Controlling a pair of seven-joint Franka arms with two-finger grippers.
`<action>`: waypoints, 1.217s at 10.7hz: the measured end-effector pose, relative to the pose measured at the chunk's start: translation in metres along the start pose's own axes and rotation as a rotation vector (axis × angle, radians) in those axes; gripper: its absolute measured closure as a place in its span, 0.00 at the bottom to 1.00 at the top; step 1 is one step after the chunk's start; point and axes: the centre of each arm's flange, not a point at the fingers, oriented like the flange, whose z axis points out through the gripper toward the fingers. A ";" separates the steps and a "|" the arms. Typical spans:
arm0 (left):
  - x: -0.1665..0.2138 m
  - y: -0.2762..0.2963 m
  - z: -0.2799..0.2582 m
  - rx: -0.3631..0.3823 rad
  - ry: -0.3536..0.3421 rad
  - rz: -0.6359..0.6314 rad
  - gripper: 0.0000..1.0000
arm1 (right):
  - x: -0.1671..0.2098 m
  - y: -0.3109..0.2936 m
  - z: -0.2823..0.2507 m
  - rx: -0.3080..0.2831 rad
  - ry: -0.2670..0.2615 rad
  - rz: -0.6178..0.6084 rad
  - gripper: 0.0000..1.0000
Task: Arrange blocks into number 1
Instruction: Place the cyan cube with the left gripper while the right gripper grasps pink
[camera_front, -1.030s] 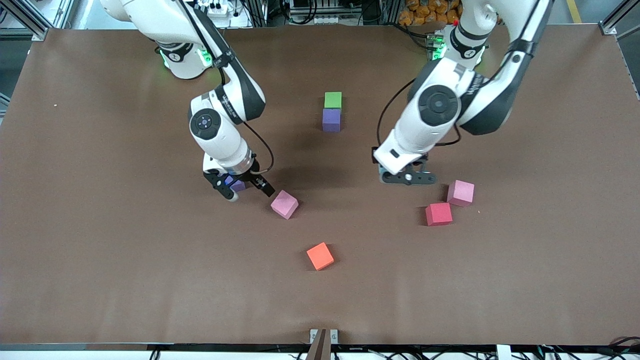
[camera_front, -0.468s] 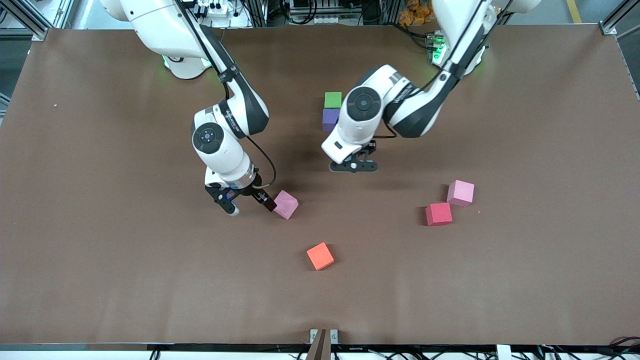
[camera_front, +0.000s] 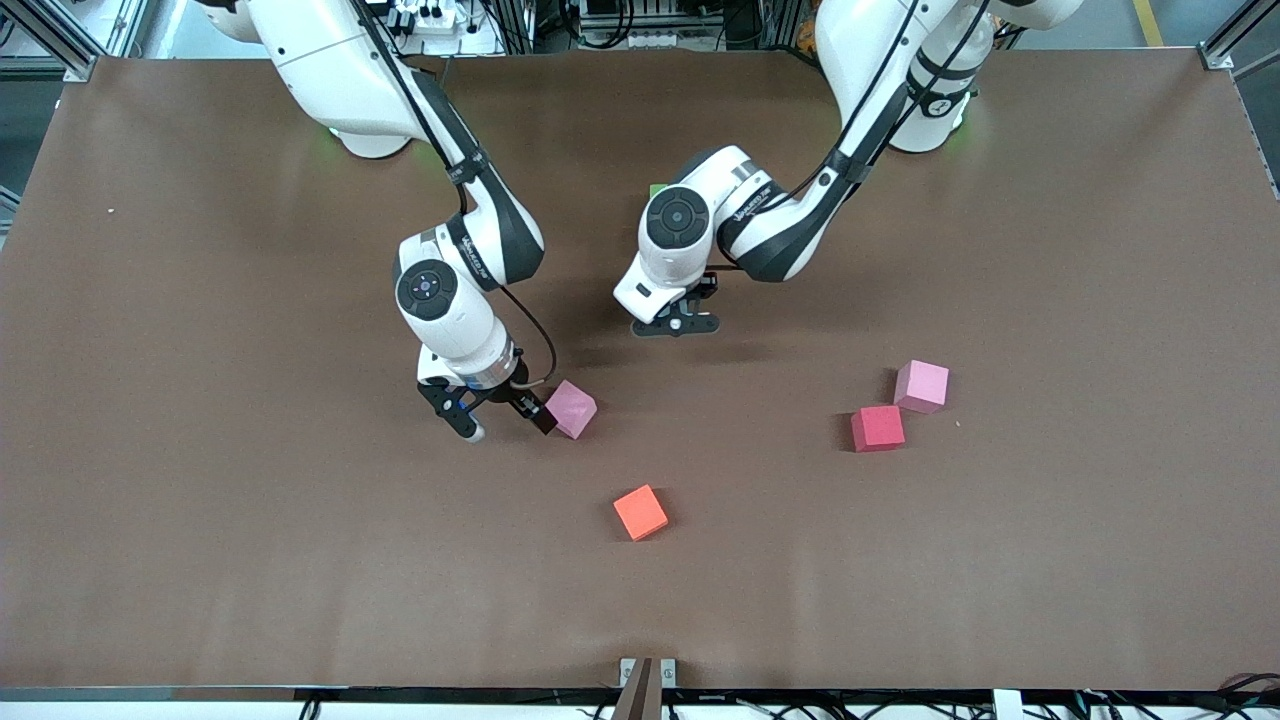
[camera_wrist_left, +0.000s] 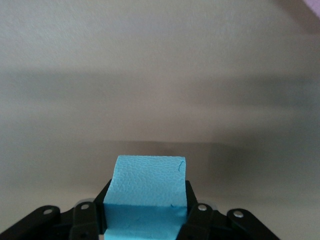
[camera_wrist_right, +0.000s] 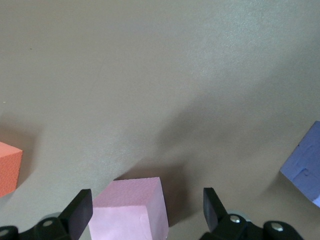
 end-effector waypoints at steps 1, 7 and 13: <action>-0.006 0.003 0.005 0.015 0.015 0.028 0.45 | -0.001 0.000 0.003 0.002 0.002 -0.001 0.02; -0.041 0.006 0.049 0.013 0.022 0.091 0.45 | -0.009 -0.018 0.012 0.032 0.011 -0.024 0.02; -0.062 0.011 0.061 0.020 0.007 0.116 0.45 | -0.019 -0.027 0.021 0.034 0.010 -0.044 0.02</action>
